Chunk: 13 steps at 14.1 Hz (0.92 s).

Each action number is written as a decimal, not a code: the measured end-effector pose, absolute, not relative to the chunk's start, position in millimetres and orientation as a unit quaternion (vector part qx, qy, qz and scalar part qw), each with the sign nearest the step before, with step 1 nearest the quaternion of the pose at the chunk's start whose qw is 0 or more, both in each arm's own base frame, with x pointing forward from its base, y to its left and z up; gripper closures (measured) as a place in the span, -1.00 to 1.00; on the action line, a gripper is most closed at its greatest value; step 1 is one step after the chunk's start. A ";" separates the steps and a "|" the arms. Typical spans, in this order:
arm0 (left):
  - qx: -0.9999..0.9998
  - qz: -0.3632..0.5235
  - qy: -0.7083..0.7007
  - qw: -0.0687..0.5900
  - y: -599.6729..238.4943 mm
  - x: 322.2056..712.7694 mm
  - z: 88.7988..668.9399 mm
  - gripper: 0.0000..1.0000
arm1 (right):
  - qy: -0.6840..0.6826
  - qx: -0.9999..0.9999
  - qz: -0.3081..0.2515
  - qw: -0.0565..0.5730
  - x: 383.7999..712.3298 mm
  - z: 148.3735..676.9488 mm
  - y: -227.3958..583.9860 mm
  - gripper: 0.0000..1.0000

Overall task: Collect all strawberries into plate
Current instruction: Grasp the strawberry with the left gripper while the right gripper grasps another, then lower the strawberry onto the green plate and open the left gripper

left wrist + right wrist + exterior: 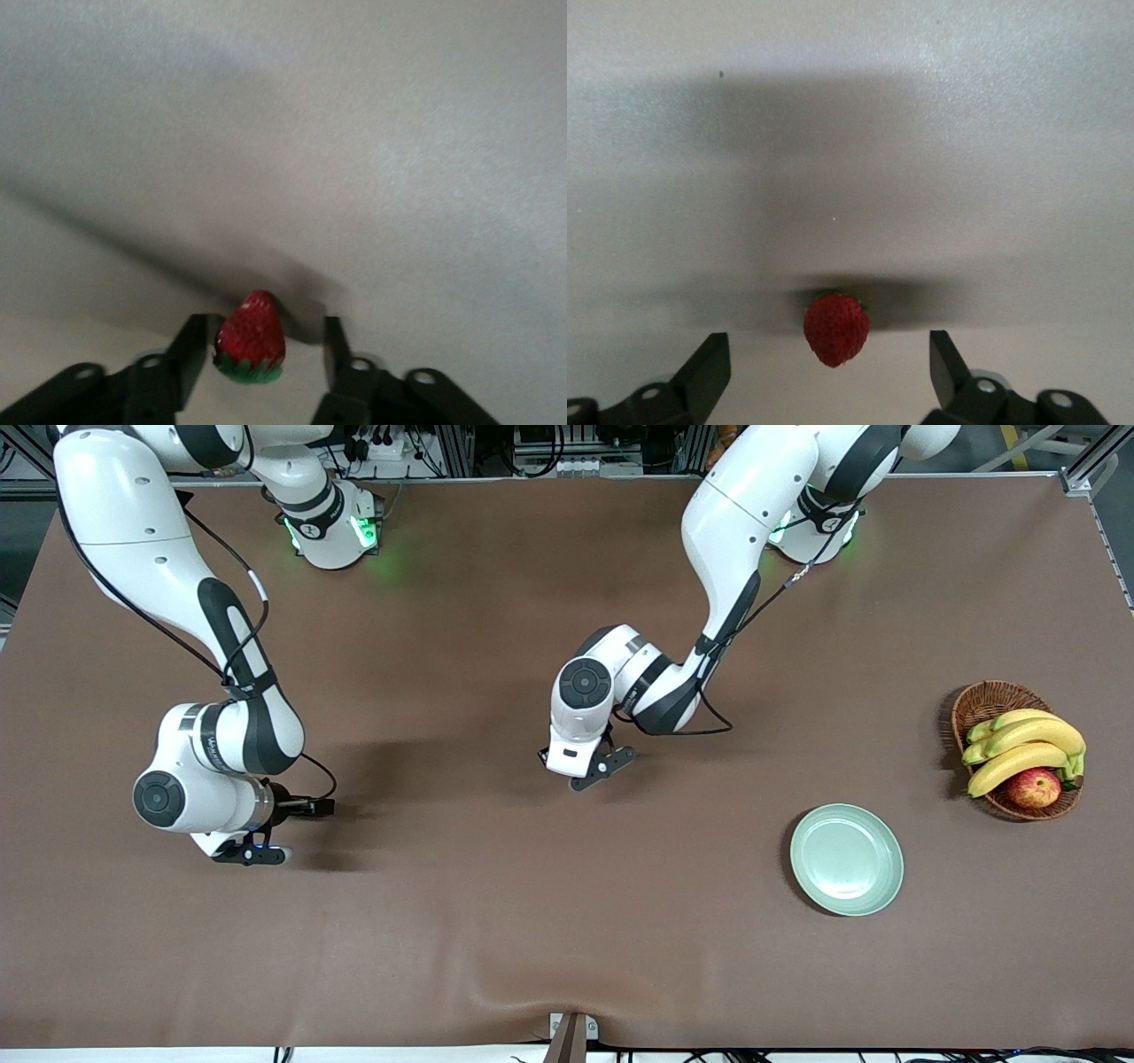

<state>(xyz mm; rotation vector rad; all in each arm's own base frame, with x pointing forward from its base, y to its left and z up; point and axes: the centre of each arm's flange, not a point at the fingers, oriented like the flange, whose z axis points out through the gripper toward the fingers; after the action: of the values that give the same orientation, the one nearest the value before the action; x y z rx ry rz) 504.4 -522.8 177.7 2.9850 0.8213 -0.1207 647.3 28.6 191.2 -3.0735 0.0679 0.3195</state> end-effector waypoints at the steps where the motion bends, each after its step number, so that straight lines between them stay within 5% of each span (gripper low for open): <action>1: 0.963 -0.040 0.265 0.019 -523.0 503.9 177.9 0.08 | 0.020 -0.994 0.105 0.025 646.2 189.1 28.5 -0.89; 2: 0.963 -0.040 0.266 0.018 -522.3 504.8 178.6 0.32 | 0.014 -0.994 0.106 0.026 646.0 187.9 28.5 -0.76; 3: 0.962 -0.038 0.270 0.016 -519.5 508.1 180.6 0.36 | 0.005 -0.994 0.103 0.027 646.5 187.4 28.2 -0.65; 8: 0.934 0.023 0.356 0.005 -453.2 581.0 236.3 0.36 | -0.025 -0.995 0.090 0.028 648.8 186.2 25.1 -0.47; 13: 0.882 0.062 0.465 -0.035 -305.7 666.3 269.1 0.36 | -0.026 -0.995 0.091 0.028 648.1 185.1 24.9 0.00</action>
<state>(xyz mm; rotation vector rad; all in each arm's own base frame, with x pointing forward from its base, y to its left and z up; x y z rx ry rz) 666.3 -305.7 269.1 2.8361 1.4944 0.1990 648.1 24.9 185.1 -3.0719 -0.0793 0.2803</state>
